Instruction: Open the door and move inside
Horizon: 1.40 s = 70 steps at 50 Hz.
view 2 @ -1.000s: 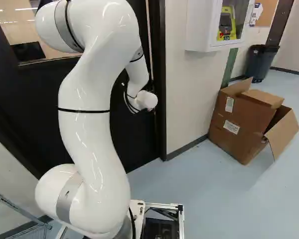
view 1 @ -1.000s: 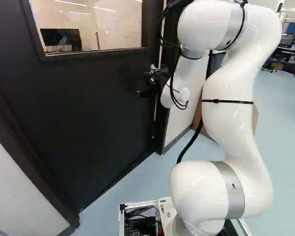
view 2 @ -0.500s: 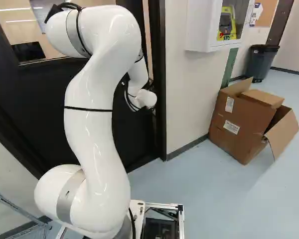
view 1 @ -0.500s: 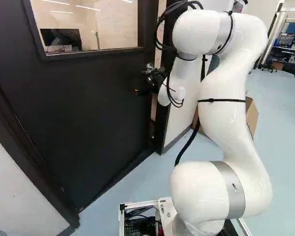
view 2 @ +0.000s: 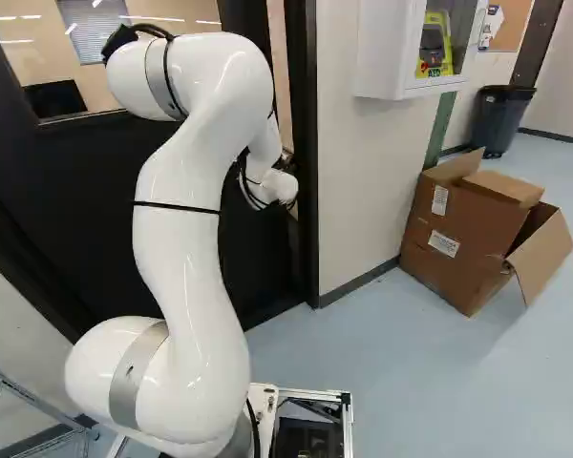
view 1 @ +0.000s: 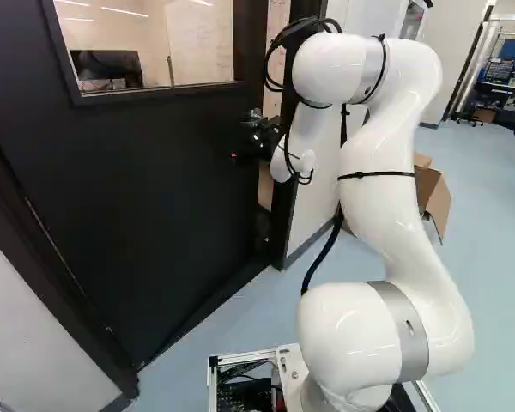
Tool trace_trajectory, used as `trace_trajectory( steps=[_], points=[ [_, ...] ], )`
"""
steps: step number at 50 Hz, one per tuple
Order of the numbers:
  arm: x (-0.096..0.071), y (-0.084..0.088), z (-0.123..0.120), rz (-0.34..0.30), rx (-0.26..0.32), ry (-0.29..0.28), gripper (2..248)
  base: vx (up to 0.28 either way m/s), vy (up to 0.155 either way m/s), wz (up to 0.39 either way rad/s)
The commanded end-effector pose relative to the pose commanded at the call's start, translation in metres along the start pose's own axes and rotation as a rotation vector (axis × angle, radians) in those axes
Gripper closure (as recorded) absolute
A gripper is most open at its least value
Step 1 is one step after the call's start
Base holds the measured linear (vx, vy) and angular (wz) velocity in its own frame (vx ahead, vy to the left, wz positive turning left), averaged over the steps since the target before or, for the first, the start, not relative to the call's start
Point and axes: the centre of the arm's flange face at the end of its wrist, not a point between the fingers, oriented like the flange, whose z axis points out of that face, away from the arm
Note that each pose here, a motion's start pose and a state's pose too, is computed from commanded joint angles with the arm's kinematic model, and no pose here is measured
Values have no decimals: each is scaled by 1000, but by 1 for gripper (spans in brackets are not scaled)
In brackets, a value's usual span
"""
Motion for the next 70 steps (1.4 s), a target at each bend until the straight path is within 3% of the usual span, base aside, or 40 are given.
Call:
trace_trajectory(
  steps=[70],
  points=[
    [-4, 1, 165, -125, 66, 169, 3, 0, 0, 0]
  ],
)
